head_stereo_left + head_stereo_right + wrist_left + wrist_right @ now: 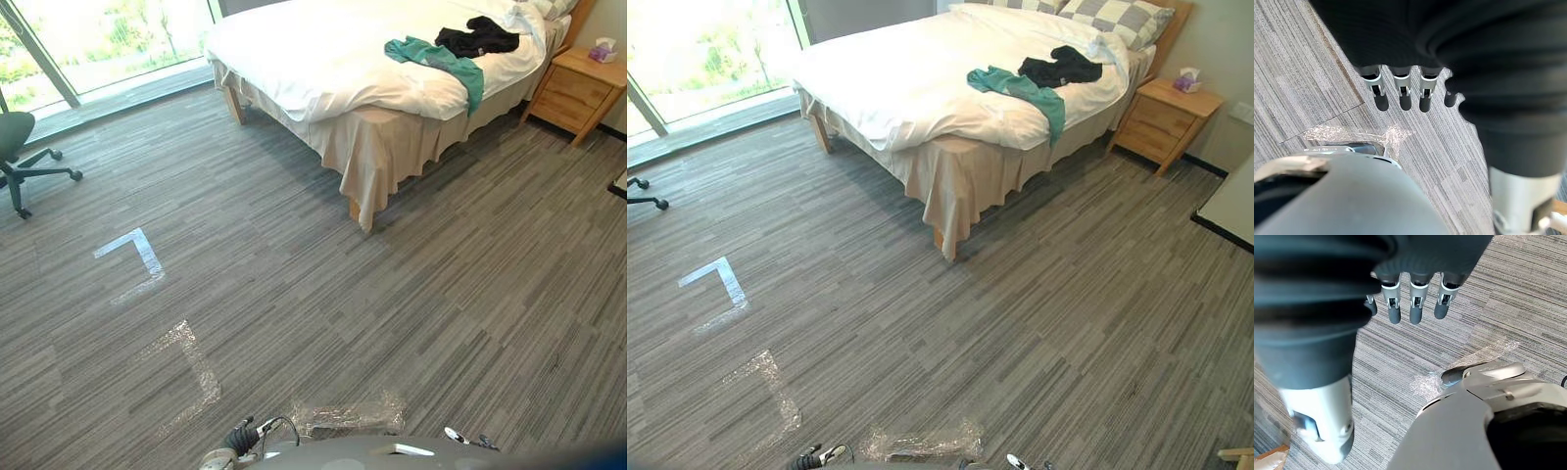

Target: Tidy the bed and pick cloth on bed and put in laundry

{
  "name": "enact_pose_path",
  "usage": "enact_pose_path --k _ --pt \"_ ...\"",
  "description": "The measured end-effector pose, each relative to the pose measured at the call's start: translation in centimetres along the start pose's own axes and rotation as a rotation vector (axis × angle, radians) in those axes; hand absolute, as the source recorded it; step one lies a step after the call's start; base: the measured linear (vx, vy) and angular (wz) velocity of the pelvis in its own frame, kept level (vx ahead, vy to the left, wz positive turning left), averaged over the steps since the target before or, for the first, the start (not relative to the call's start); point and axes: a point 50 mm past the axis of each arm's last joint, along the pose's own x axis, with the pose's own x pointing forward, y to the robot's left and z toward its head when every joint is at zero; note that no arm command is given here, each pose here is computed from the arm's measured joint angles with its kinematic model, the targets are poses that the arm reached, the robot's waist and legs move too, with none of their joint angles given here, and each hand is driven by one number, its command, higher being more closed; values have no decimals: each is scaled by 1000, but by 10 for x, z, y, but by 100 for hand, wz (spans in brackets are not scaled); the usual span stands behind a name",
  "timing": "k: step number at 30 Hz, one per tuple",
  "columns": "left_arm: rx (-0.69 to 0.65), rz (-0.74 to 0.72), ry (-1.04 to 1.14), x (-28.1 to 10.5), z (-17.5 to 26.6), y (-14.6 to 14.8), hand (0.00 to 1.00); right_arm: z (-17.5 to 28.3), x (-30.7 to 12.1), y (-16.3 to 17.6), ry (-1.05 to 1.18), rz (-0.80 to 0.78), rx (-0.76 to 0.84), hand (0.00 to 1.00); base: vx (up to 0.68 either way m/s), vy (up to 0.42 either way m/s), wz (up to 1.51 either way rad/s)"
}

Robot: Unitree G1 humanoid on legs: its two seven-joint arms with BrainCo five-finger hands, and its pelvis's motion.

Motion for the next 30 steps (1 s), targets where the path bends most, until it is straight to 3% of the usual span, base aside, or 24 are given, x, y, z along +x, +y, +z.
enact_pose_path --k 8,20,24,30 --pt "104 -12 -65 1 24 4 0 11 -1 11 -62 -7 62 0 -59 -41 -27" --pt "126 -14 -84 4 35 4 0 16 2 11 -18 -21 35 0 57 -113 -42" --pt "127 -9 -74 4 33 6 0 -5 0 8 56 -27 -84 0 318 -309 0" --pt "78 -21 -90 5 34 0 0 19 4 8 -24 -32 -198 0 474 -299 -23"
